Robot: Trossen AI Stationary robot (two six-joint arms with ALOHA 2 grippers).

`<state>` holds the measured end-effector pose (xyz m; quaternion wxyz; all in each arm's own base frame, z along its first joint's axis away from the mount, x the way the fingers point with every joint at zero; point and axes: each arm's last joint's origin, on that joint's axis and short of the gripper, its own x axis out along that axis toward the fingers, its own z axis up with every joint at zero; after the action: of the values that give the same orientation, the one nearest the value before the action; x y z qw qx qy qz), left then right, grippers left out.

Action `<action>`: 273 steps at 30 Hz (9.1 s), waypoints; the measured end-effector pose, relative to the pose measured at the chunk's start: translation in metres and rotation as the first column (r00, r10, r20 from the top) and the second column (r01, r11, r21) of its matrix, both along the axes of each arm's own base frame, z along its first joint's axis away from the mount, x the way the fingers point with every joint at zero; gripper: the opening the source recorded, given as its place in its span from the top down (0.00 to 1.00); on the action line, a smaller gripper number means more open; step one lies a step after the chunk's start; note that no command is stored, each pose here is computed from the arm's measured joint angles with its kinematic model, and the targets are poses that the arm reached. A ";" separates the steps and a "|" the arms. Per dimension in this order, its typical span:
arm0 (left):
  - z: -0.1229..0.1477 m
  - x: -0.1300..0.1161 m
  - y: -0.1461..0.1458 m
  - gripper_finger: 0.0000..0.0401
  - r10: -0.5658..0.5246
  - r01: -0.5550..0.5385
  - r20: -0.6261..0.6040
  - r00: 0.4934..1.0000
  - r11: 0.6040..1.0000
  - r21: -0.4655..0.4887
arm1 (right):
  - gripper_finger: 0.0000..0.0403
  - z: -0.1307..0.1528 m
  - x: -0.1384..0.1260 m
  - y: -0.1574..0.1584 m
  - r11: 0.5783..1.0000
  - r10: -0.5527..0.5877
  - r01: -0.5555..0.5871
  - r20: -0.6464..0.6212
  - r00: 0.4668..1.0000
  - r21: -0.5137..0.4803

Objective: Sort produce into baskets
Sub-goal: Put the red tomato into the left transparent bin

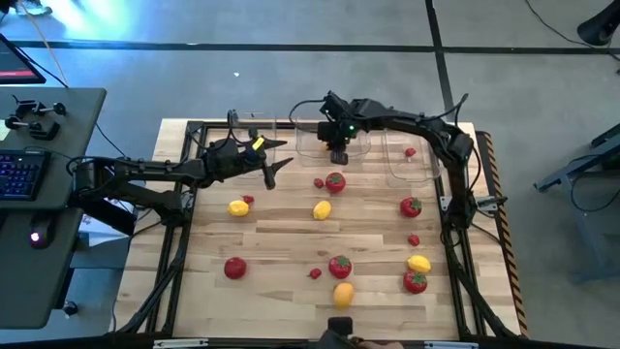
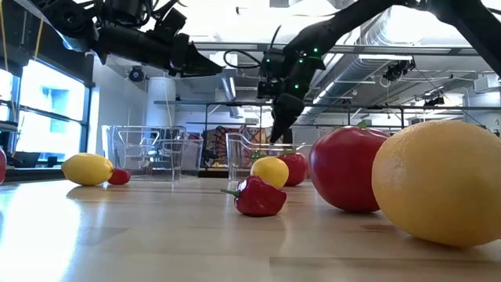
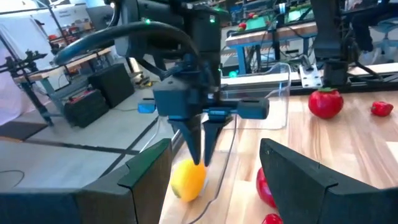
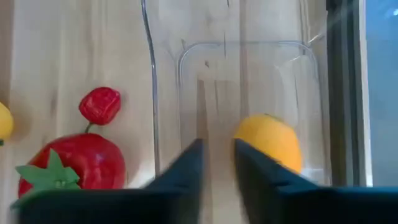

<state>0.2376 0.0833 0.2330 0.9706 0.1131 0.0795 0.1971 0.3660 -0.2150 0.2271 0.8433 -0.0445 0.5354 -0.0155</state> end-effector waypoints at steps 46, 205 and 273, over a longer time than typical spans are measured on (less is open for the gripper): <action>-0.003 0.000 -0.001 0.43 -0.012 0.013 0.009 1.000 0.996 -0.089 | 0.80 -0.072 -0.129 0.162 0.960 -0.249 0.273 0.633 0.733 0.062; 0.023 -0.132 -0.018 0.88 0.069 -0.077 0.253 0.965 0.997 0.021 | 1.00 -0.015 0.033 0.173 0.948 -0.216 0.305 0.527 0.822 -0.087; -0.003 -0.090 -0.025 0.88 -0.459 0.467 0.101 0.883 0.881 -0.081 | 0.41 -0.056 -0.065 0.255 0.911 0.029 -0.102 0.184 0.983 0.399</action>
<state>0.1473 0.0584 0.2304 0.9964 0.0708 0.0220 -0.0406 0.3007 0.0401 0.1708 0.8776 0.1154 0.4494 0.1207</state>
